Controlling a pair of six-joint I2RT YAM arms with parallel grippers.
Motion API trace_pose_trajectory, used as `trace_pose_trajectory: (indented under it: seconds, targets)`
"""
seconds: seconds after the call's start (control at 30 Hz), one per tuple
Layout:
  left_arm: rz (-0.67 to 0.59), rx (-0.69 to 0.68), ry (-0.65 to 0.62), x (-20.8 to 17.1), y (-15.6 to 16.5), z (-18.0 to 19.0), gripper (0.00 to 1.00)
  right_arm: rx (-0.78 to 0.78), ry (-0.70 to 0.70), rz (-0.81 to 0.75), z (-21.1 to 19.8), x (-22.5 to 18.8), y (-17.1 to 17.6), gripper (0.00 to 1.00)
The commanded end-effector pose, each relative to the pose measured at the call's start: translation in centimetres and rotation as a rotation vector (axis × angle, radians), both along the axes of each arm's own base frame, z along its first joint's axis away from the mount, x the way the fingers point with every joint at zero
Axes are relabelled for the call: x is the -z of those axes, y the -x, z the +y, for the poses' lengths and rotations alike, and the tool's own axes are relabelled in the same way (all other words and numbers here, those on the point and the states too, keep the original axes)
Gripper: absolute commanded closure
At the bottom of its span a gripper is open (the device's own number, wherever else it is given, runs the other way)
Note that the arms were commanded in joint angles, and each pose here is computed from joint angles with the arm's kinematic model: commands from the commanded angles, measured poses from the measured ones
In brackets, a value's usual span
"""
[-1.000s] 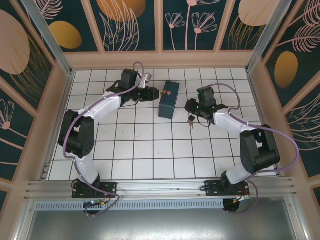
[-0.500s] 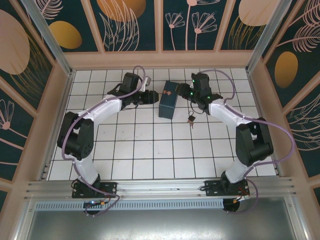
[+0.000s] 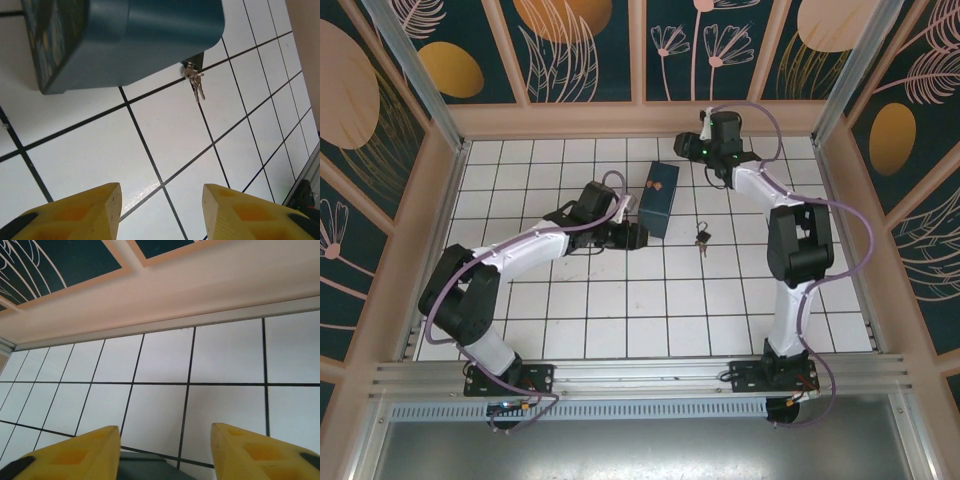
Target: Unlock a padlock with a key
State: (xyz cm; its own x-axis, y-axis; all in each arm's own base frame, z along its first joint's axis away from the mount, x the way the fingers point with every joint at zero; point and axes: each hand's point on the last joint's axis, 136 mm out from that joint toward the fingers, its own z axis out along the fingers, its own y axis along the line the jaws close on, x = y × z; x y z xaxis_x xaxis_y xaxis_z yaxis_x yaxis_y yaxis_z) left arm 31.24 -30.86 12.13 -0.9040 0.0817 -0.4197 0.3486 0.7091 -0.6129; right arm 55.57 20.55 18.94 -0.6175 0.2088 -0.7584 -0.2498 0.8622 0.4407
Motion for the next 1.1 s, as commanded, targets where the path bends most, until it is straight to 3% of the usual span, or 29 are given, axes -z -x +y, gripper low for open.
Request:
trace_pose_trajectory:
  seconds: [0.0,0.17,0.3,0.5,0.7,1.07]
  targets:
    - [-0.055,-0.054,0.052,-2.4,-1.9,-0.4,0.52,-0.024,-0.055,0.04,0.9,0.2,0.8,0.52]
    - [-0.102,-0.112,0.146,-7.0,-5.4,1.1,0.47,0.064,-0.174,0.081,-0.5,1.1,4.9,0.5]
    - [-0.171,-0.135,0.126,-8.5,-9.1,2.0,0.46,0.129,-0.225,0.147,-2.3,3.5,7.7,0.58]
    - [-0.137,-0.103,0.145,-5.0,-12.6,-0.5,0.47,0.087,-0.33,0.294,-1.6,8.7,10.5,0.75]
    - [-0.101,-0.078,0.168,-2.3,-12.9,-1.4,0.48,0.026,-0.345,0.34,0.5,10.4,11.4,0.79]
    - [-0.083,0.024,0.337,-5.0,-10.1,-2.7,0.5,-0.15,-0.492,0.373,8.4,11.0,11.5,0.82]
